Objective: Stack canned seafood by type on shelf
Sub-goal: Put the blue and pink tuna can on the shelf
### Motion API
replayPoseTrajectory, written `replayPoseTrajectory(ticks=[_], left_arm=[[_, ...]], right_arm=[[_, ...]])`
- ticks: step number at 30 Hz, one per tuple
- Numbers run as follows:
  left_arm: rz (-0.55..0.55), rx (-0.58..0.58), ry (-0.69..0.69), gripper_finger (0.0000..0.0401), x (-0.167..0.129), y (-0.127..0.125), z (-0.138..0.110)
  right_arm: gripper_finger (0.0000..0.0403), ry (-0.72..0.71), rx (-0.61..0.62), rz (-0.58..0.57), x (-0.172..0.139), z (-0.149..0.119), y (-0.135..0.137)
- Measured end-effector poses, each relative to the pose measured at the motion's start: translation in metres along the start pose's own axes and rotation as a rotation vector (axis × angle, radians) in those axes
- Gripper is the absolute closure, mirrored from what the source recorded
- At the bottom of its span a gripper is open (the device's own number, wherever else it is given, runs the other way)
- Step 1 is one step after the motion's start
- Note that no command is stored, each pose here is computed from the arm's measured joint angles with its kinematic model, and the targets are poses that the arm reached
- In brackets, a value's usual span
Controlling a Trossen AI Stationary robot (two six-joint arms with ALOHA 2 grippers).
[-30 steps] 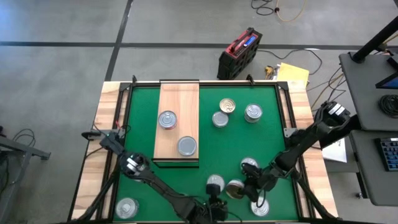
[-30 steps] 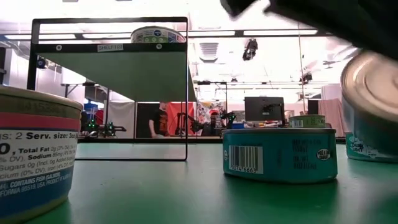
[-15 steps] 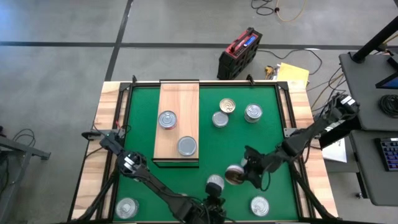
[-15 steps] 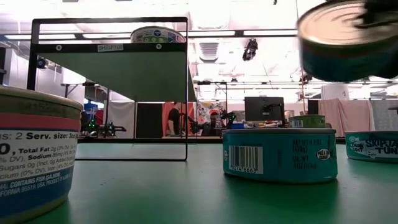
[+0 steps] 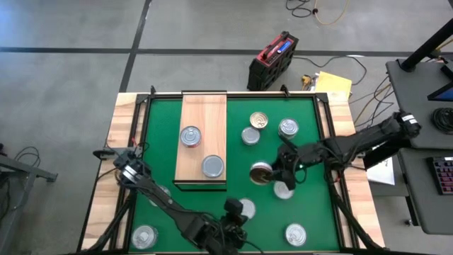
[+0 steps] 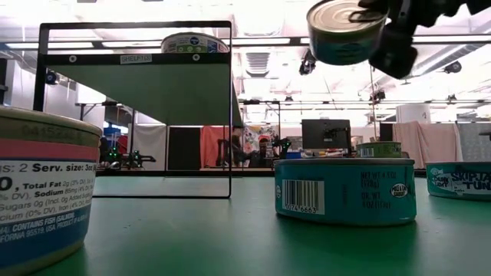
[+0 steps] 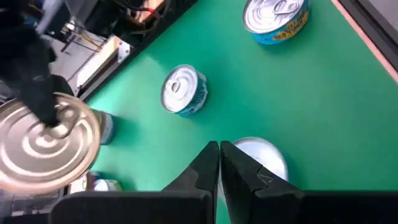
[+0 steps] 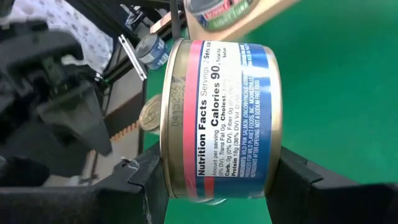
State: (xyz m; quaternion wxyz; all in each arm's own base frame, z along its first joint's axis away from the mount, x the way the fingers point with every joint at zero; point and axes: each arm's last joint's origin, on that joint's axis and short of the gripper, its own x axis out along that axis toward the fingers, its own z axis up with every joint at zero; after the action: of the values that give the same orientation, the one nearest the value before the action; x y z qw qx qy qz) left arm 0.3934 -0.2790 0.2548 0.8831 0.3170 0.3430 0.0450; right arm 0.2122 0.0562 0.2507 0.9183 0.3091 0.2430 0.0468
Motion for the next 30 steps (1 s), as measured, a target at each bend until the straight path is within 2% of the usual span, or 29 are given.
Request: replayPoseTrajectory(ticks=[5, 9, 12, 19, 23, 25, 30], left_arm=[[-0.029, -0.065, -0.126, 0.0401, -0.028, 0.024, -0.025], [-0.02, -0.118, -0.236, 0.0401, -0.054, 0.047, -0.056], [0.028, -0.173, -0.289, 0.0401, -0.074, 0.068, -0.081], [0.078, -0.312, -0.395, 0.0401, -0.117, 0.112, -0.118], [0.173, -0.388, -0.408, 0.0401, -0.14, 0.137, -0.129], [0.202, -0.4, -0.401, 0.0401, -0.148, 0.145, -0.134], [0.201, -0.373, -0.366, 0.0401, -0.16, 0.155, -0.148]], right_arm=[[0.0213, -0.055, -0.041, -0.002, -0.006, 0.017, -0.008], [0.0213, -0.128, -0.048, -0.013, -0.011, 0.046, -0.014], [0.0213, -0.162, -0.045, -0.012, -0.01, 0.073, -0.023], [0.0213, -0.102, -0.005, 0.083, 0.008, 0.127, -0.051], [0.0213, -0.024, 0.123, 0.171, 0.025, 0.153, -0.068], [0.0213, 0.006, 0.145, 0.205, 0.034, 0.165, -0.075], [0.0213, 0.033, 0.198, 0.208, 0.052, 0.193, -0.093]])
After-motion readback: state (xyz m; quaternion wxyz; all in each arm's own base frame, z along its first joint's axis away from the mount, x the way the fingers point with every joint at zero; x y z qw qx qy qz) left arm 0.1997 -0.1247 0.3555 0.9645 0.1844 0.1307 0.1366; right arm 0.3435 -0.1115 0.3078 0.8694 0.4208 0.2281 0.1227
